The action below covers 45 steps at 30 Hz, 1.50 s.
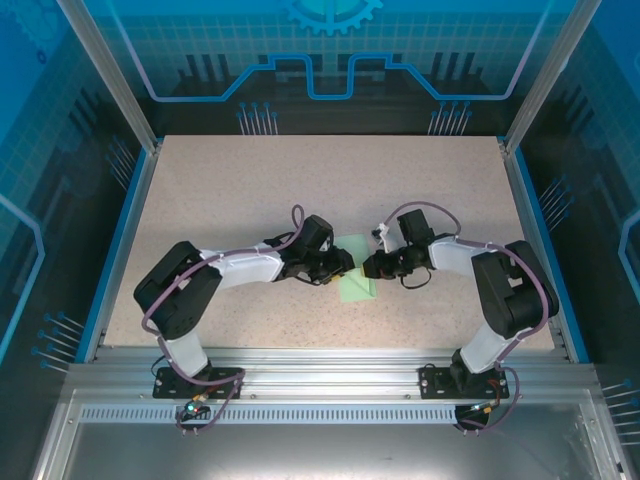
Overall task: Fold a paper plane with a square sheet of paper (pick it up from the middle)
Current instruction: Fold the triangle a second time at the center of the table, then pick up the paper from the center of the table.
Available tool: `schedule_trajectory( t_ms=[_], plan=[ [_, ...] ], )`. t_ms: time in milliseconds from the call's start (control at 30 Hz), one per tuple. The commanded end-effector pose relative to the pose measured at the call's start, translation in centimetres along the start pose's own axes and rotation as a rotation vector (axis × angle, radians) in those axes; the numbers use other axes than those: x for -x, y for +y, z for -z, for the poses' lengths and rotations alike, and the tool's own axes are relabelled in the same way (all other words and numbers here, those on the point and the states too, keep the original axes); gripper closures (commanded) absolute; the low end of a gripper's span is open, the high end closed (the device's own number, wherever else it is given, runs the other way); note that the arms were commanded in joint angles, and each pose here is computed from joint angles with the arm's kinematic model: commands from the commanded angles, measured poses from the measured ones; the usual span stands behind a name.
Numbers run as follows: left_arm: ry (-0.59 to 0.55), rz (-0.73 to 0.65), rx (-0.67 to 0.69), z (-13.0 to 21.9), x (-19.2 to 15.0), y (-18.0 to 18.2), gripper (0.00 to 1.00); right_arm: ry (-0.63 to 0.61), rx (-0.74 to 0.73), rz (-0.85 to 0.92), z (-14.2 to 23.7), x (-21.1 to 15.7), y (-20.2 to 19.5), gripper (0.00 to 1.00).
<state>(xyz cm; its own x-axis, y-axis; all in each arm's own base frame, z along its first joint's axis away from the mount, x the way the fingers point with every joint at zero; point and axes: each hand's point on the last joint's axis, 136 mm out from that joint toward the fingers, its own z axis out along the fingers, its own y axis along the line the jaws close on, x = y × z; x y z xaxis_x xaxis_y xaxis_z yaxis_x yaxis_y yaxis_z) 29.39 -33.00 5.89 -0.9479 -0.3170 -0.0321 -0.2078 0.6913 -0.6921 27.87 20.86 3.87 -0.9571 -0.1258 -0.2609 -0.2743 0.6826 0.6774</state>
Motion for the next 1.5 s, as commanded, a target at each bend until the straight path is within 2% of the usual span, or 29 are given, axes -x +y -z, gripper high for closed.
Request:
schedule_trajectory(
  t_ms=[0, 300, 533, 833, 967, 1067, 1200, 1467],
  plan=[
    [0.007, 0.014, -0.035, -0.8, 0.2, -1.4, 0.63, 0.01, 0.037, -0.001, 0.7, 0.2, 0.3, 0.88],
    [0.001, 0.037, -0.02, -2.1, 0.8, -1.1, 0.66, 0.019, 0.046, -0.005, 1.3, 0.0, 0.7, 0.83],
    [-0.004, 0.047, -0.014, -2.4, 0.9, -1.0, 0.67, 0.008, 0.049, -0.011, 1.9, -0.6, 1.1, 0.69],
    [-0.013, 0.055, -0.012, -2.4, 1.1, -1.1, 0.67, 0.015, 0.045, -0.057, 1.8, -1.8, 0.8, 0.64],
    [-0.013, 0.053, -0.011, -2.4, 1.2, -1.2, 0.67, 0.007, 0.025, -0.061, 1.8, -1.9, 0.4, 0.67],
    [-0.012, 0.052, -0.013, -2.4, 1.1, -1.2, 0.67, 0.001, 0.021, -0.054, 1.8, -1.6, 0.5, 0.77],
    [-0.01, 0.05, -0.014, -2.3, 1.1, -1.2, 0.67, 0.001, 0.009, -0.039, 1.9, -0.9, 0.4, 0.86],
    [-0.028, 0.032, -0.028, -1.3, 1.1, -1.7, 0.61, 0.062, -0.014, -0.025, 1.8, -0.2, -0.1, 0.9]
  ],
)
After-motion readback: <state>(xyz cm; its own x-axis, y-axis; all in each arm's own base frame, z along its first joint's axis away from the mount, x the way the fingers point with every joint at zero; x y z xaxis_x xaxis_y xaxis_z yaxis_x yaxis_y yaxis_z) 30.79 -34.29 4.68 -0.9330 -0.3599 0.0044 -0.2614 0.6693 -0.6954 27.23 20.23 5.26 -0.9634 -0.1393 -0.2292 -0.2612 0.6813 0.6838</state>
